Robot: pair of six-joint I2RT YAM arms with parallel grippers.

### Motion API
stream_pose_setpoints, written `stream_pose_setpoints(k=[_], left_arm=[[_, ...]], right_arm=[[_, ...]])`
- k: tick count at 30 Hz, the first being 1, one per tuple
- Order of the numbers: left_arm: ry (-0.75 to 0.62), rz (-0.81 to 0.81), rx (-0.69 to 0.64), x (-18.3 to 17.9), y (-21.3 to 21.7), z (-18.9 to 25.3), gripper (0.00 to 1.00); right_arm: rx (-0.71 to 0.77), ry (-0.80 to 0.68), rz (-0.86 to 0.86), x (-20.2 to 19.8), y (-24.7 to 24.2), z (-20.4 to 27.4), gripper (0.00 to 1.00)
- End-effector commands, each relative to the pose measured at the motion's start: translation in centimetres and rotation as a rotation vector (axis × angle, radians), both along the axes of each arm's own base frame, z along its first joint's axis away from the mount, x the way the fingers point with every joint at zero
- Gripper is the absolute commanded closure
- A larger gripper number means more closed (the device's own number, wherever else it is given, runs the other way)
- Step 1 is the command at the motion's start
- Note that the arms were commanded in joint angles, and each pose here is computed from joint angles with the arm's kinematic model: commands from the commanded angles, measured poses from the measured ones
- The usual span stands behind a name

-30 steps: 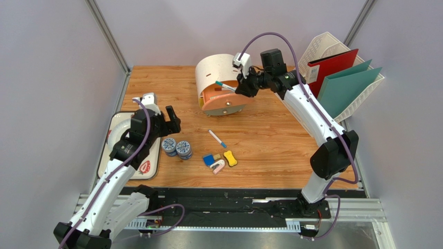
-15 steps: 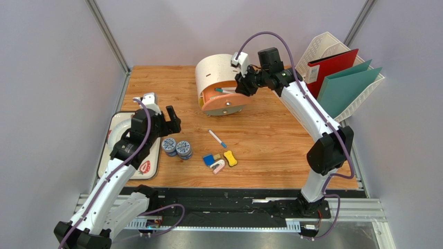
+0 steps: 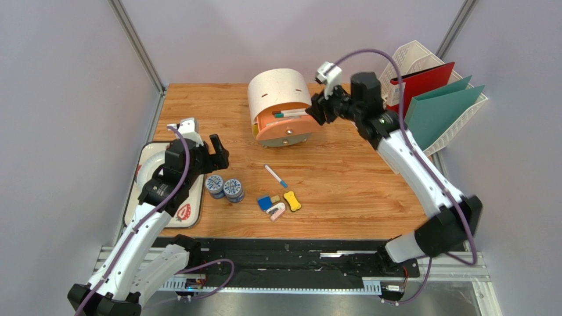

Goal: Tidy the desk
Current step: Place the stationery in the drawer, then pick up the stationery from the center of the board.

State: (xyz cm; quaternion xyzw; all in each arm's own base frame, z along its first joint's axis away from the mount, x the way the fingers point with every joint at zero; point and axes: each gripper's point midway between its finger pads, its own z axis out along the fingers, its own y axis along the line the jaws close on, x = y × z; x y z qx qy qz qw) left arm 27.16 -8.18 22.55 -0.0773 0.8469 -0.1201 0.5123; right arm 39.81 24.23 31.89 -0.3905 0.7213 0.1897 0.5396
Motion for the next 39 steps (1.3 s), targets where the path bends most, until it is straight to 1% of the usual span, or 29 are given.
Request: stream_pose_setpoints(k=[1, 2, 3, 4, 6, 8, 9, 14, 17, 19, 23, 28, 30, 31, 33, 34, 35, 37, 39], left_arm=[[-0.079, -0.004, -0.039, 0.2, -0.1, 2.6, 0.01], [-0.079, -0.003, -0.037, 0.2, -0.1, 2.7, 0.01], [-0.076, -0.003, -0.032, 0.2, 0.0, 2.6, 0.01], [-0.073, -0.004, -0.030, 0.3, -0.1, 2.6, 0.01], [-0.074, -0.005, -0.031, 0.3, -0.1, 2.7, 0.01], [-0.076, -0.007, -0.036, 0.5, -0.2, 2.7, 0.01], [-0.072, -0.012, -0.038, 0.5, -0.3, 2.7, 0.01], [-0.065, -0.014, -0.050, 0.4, -0.5, 2.5, 0.01], [-0.065, -0.011, -0.058, 0.3, -0.5, 2.4, 0.01], [-0.060, -0.011, -0.059, 0.2, -0.5, 2.2, 0.01], [-0.059, -0.006, -0.058, 0.2, -0.4, 2.2, 0.01], [-0.057, -0.007, -0.056, 0.1, -0.4, 2.1, 0.01], [-0.055, -0.001, -0.053, 0.1, -0.3, 1.9, 0.01], [-0.051, -0.002, -0.048, 0.1, -0.3, 1.8, 0.01], [-0.051, 0.001, -0.043, 0.1, -0.2, 1.8, 0.01], [-0.050, 0.001, -0.039, 0.1, -0.1, 1.7, 0.01], [-0.052, 0.001, -0.037, 0.1, -0.1, 1.8, 0.01], [-0.051, 0.006, -0.028, 0.1, 0.1, 1.7, 0.01], [-0.052, 0.011, -0.024, 0.1, 0.2, 1.8, 0.01]], right_arm=[[0.387, -0.121, -0.035, -5.6, -0.5, 6.5, 0.38], [0.406, -0.084, -0.031, -6.7, -0.3, 5.1, 0.33], [0.400, -0.016, -0.035, -7.5, -0.2, 1.3, 0.33], [0.411, -0.014, -0.014, -9.1, 0.2, 1.1, 0.33], [0.393, 0.079, -0.010, -10.9, 0.6, -3.0, 0.33], [0.372, 0.132, -0.012, -11.8, 0.8, -5.5, 0.32], [0.341, 0.178, -0.013, -12.5, 0.8, -7.7, 0.32], [0.282, 0.292, -0.041, -13.5, 0.7, -12.8, 0.33], [0.260, 0.310, -0.088, -13.1, 0.7, -15.1, 0.32], [0.257, 0.310, -0.106, -12.7, 1.1, -15.9, 0.32], [0.220, 0.329, -0.148, -12.0, 2.7, -18.4, 0.32], [0.242, 0.315, -0.202, -10.8, 4.9, -20.3, 0.32], [0.248, 0.311, -0.215, -10.3, 6.1, -21.0, 0.34], [0.229, 0.314, -0.242, -9.9, 6.2, -22.1, 0.34], [0.234, 0.285, -0.250, -9.3, 7.2, -22.1, 0.34], [0.211, 0.300, -0.253, -9.3, 7.5, -23.3, 0.35], [0.218, 0.289, -0.253, -8.9, 8.1, -23.1, 0.35], [0.195, 0.294, -0.263, -8.7, 8.6, -24.4, 0.37], [0.196, 0.284, -0.267, -8.4, 9.0, -24.5, 0.38]])
